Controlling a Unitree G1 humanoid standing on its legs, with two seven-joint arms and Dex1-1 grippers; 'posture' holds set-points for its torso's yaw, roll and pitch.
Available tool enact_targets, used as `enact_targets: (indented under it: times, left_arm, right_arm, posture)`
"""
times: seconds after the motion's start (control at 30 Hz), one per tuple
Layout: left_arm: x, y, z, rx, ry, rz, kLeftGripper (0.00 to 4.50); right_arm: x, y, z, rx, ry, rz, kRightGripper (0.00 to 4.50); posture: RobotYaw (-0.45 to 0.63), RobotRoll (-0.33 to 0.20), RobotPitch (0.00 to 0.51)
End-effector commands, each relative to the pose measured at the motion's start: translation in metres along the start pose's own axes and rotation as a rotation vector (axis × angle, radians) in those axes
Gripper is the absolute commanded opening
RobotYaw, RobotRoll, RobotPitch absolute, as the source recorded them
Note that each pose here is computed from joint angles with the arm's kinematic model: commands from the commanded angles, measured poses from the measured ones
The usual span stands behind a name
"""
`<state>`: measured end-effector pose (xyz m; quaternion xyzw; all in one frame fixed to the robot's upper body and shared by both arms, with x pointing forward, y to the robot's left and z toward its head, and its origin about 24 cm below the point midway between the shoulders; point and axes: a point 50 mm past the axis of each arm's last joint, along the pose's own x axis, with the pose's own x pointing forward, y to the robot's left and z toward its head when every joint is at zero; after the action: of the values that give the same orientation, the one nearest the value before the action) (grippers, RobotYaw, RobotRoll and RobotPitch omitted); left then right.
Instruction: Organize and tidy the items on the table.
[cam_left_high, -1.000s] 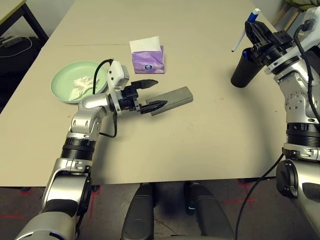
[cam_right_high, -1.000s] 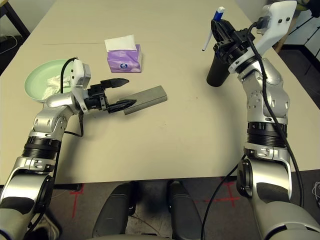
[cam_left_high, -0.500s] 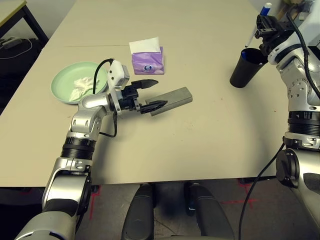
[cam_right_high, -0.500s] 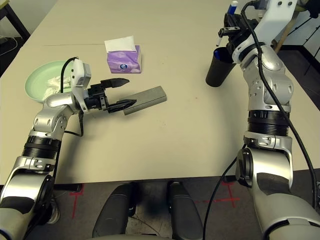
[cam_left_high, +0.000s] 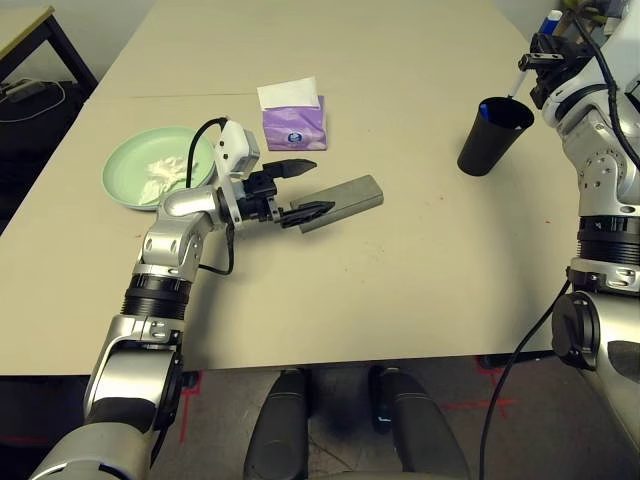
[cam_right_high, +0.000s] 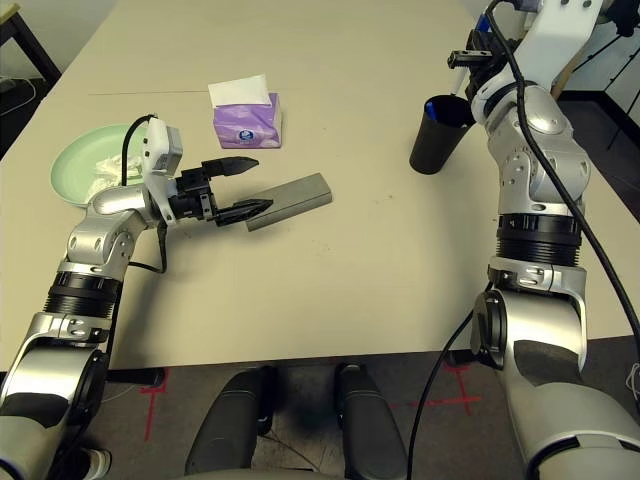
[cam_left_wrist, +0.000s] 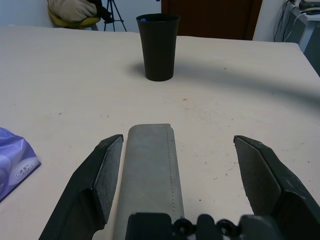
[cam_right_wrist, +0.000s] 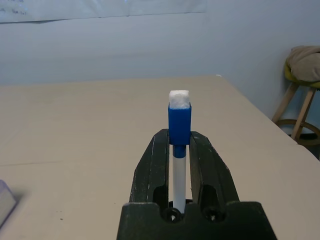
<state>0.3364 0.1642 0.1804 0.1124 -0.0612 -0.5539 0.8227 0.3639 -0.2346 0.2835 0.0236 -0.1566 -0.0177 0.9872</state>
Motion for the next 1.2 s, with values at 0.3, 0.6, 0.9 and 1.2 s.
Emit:
enact_targets:
  times: [0.3,0.6,0.9,1.2]
  left_arm:
    - [0.002,-0.002,-0.001,0.003,0.028,-0.021,4.50]
    - [0.002,-0.002,0.000,-0.005,0.023,-0.017,4.50]
    - [0.003,0.000,0.001,-0.001,0.023,-0.013,4.50]
    - [0.001,0.002,0.002,-0.010,0.010,0.015,4.50]
  right_arm:
    - [-0.001,-0.006,-0.012,-0.020,0.074,-0.050,1.51]
    - [-0.002,-0.007,-0.012,-0.025,0.076,-0.047,4.46]
    - [-0.001,-0.007,-0.011,-0.033,0.070,-0.048,4.46]
    - [-0.006,-0.006,-0.020,-0.029,0.039,0.025,4.46]
  posture:
    - [0.08,0.000,0.141]
    - [0.08,0.000,0.144]
    - [0.08,0.000,0.137]
    - [0.08,0.000,0.136]
